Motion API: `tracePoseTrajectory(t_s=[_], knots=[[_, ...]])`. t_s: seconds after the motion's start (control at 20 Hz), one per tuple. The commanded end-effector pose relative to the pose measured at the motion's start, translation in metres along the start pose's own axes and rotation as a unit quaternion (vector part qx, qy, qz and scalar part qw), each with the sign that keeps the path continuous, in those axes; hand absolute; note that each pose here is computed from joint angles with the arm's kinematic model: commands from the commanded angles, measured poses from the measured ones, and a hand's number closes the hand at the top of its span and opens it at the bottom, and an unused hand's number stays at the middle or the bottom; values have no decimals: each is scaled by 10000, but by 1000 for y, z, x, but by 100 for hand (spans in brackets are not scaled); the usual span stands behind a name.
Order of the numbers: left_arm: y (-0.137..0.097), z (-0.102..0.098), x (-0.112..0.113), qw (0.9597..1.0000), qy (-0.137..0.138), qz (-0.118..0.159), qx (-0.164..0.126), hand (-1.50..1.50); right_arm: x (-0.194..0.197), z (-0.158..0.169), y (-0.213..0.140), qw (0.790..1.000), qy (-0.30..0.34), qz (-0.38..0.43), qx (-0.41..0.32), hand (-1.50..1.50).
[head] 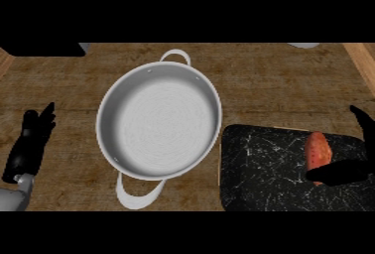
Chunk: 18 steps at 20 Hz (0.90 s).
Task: Pick the sweet potato from the tray and place it in the pot
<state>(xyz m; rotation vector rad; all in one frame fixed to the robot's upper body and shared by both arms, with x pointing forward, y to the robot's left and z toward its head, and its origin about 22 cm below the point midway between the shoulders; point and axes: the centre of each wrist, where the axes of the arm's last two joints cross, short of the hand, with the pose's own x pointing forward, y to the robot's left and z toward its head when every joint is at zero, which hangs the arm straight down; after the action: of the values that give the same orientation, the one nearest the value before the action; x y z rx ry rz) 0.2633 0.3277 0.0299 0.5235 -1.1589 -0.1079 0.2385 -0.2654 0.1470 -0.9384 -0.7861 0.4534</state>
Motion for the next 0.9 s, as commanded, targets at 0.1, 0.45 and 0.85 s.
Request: tracePoseTrajectory(t_s=[0.1,0.45,0.85], knots=[[-8,-4,-4,10000,50,44,24,0,15,-3,-3,9934,1115,240,87,-150],[7,-4,-1,10000,-31,-25,17,0,3,-6,17,9890,1391,397,321,-150],[7,-11,7,10000,-56,-29,20,0,23,-26,35,9908,1291,369,188,-150]])
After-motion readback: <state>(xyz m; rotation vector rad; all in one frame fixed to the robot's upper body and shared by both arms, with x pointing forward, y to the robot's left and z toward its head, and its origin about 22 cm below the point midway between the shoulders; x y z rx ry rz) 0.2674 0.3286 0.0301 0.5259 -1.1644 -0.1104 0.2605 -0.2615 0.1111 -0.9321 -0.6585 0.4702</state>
